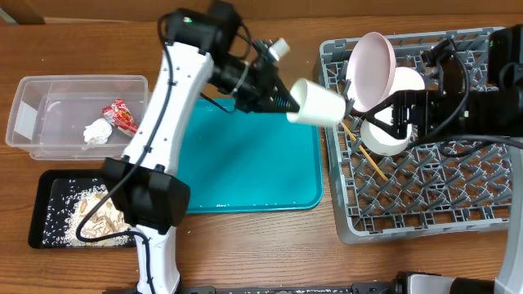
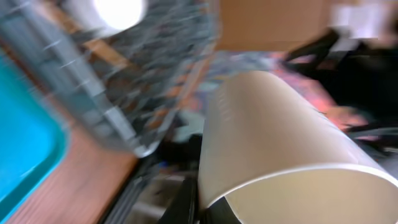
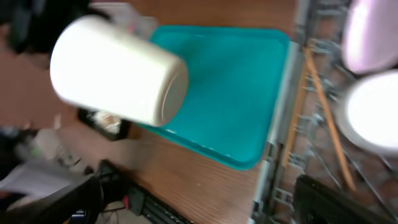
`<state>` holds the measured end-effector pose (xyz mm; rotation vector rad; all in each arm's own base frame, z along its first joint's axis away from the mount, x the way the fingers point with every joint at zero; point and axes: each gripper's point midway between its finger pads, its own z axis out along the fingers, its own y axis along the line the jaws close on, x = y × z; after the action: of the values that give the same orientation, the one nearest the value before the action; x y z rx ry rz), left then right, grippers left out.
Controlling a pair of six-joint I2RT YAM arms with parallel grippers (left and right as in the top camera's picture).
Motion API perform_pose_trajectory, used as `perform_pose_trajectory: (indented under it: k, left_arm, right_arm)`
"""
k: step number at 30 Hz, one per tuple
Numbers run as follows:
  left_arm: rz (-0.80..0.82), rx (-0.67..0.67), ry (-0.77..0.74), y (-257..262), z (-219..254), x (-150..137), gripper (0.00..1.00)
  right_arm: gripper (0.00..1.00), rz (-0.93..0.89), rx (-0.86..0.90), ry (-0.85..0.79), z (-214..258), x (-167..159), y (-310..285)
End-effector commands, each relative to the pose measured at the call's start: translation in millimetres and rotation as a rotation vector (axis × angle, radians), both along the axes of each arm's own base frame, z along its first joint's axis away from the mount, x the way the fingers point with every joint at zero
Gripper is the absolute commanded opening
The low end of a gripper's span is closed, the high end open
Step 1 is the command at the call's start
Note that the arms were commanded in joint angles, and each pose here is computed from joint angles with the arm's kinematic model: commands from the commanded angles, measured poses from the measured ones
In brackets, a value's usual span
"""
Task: Sort waste into correct bins and load items into the dishwasher
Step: 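Hand the white cup from the left gripper to the right gripper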
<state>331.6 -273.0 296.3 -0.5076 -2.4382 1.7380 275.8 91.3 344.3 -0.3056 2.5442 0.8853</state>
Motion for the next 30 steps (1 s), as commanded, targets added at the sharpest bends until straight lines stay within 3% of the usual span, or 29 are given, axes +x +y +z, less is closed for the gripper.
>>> perform_pose_trajectory:
  k: [1,6,21,23,27,28,30]
  left_arm:
    - [-0.039,-0.319,-0.077,-8,61,-10,0.04]
    - [-0.090,-0.407,-0.090,-24,74,-20,0.04]
    - [-0.173,-0.391,-0.101,-49,69,-43,0.04]
    - [-0.174,-0.378,-0.105,-49,67,-43,0.04]
    - [-0.175,-0.377,-0.106,-50,67,-43,0.04]
    - [-0.175,-0.378,-0.107,-50,67,-43,0.04]
    - [-0.176,-0.379,-0.113,-50,67,-43,0.04]
  right_arm:
    - [1.00,0.181,0.135,-0.163,31,-11,25]
    - [1.00,0.247,0.162,-0.214,34,-13,31]
    - [1.00,0.392,0.284,-0.341,45,-12,45]
    - [0.93,0.392,0.285,-0.341,45,-12,45]
    - [0.56,0.392,0.289,-0.340,46,-12,46]
    - [0.51,0.392,0.288,-0.340,46,-12,46]
    - [0.50,0.392,0.289,-0.339,46,-12,46]
